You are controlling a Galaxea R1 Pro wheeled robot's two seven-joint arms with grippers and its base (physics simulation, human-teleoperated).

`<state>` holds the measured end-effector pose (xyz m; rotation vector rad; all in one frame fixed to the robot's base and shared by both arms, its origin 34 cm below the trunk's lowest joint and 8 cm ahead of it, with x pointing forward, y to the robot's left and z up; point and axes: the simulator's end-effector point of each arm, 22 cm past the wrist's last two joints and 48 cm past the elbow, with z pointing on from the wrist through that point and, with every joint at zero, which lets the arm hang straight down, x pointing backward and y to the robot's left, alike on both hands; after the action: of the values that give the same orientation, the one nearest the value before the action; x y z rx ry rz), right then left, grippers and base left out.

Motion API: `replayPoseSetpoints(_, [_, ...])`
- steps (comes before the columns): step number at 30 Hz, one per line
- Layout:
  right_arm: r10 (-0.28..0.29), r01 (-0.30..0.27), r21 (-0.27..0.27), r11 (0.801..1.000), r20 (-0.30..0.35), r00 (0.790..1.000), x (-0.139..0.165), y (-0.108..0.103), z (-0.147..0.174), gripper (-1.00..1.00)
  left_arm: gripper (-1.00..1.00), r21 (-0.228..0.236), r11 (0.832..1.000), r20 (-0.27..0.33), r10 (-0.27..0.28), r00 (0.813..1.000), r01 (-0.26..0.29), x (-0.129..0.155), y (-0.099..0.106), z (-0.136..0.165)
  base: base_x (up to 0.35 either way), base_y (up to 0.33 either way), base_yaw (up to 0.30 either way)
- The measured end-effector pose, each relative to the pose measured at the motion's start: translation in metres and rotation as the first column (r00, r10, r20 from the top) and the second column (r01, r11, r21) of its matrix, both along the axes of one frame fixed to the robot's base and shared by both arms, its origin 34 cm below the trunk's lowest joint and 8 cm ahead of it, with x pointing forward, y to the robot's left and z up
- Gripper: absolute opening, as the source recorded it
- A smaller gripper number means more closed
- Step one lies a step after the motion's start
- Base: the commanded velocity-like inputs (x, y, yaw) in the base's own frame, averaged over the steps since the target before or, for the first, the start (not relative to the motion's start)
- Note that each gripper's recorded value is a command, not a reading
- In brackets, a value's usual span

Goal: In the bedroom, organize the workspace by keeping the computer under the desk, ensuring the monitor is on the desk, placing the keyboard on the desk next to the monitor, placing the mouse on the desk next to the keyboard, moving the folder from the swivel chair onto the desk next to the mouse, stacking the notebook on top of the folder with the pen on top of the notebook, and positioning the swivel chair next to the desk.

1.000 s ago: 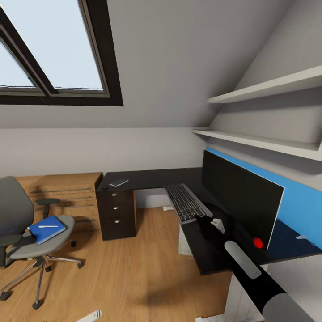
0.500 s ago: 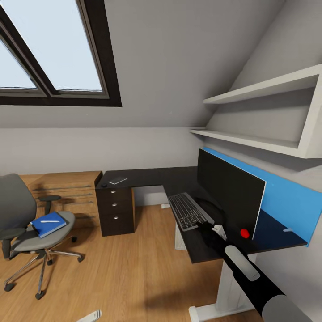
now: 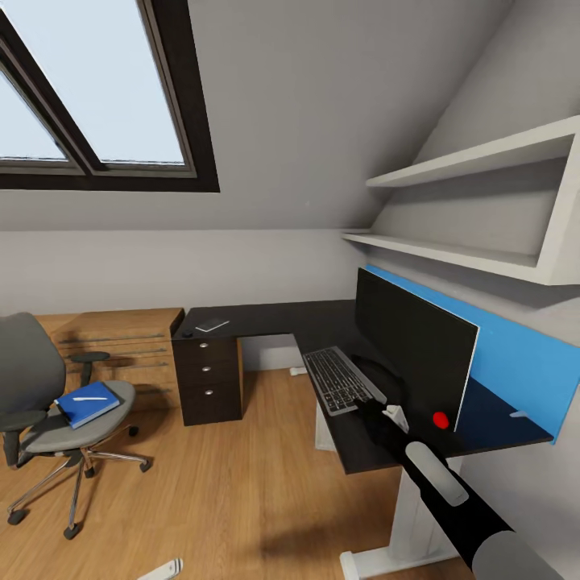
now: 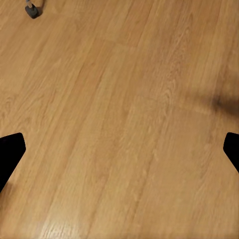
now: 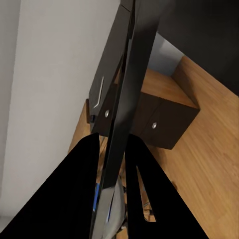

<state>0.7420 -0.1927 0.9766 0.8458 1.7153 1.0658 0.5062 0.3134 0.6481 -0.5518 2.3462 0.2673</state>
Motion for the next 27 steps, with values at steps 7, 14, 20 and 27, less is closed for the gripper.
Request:
replayPoseSetpoints(7, [-0.002,0.002,-0.002,1.000,0.001,1.000,0.0003,-0.0004,0.0002,-1.00,1.00,-0.001,1.000,-0.001,-0.002,1.000,0.002,-0.0001,-0.0003,-0.0002,0.000,0.000,0.000])
replayPoseSetpoints(14, [-0.002,0.002,-0.003,1.000,0.001,1.000,0.0004,-0.0002,0.0000,-1.00,1.00,-0.001,1.000,-0.002,-0.002,1.000,0.002,-0.0003,-0.0004,-0.0006,-0.080,-0.086,0.000])
replayPoseSetpoints(20, [0.001,-0.001,-0.005,1.000,0.000,1.000,-0.0002,0.0013,-0.0006,-1.00,1.00,-0.001,1.000,-0.001,-0.002,1.000,0.002,-0.0002,-0.0004,-0.0003,-0.014,-0.015,0.000])
replayPoseSetpoints(27, [0.000,0.000,-0.003,1.000,0.000,1.000,-0.0001,0.0012,-0.0004,-1.00,1.00,0.000,1.000,-0.001,-0.002,1.000,0.002,-0.0004,-0.0003,-0.0004,0.000,0.000,0.000])
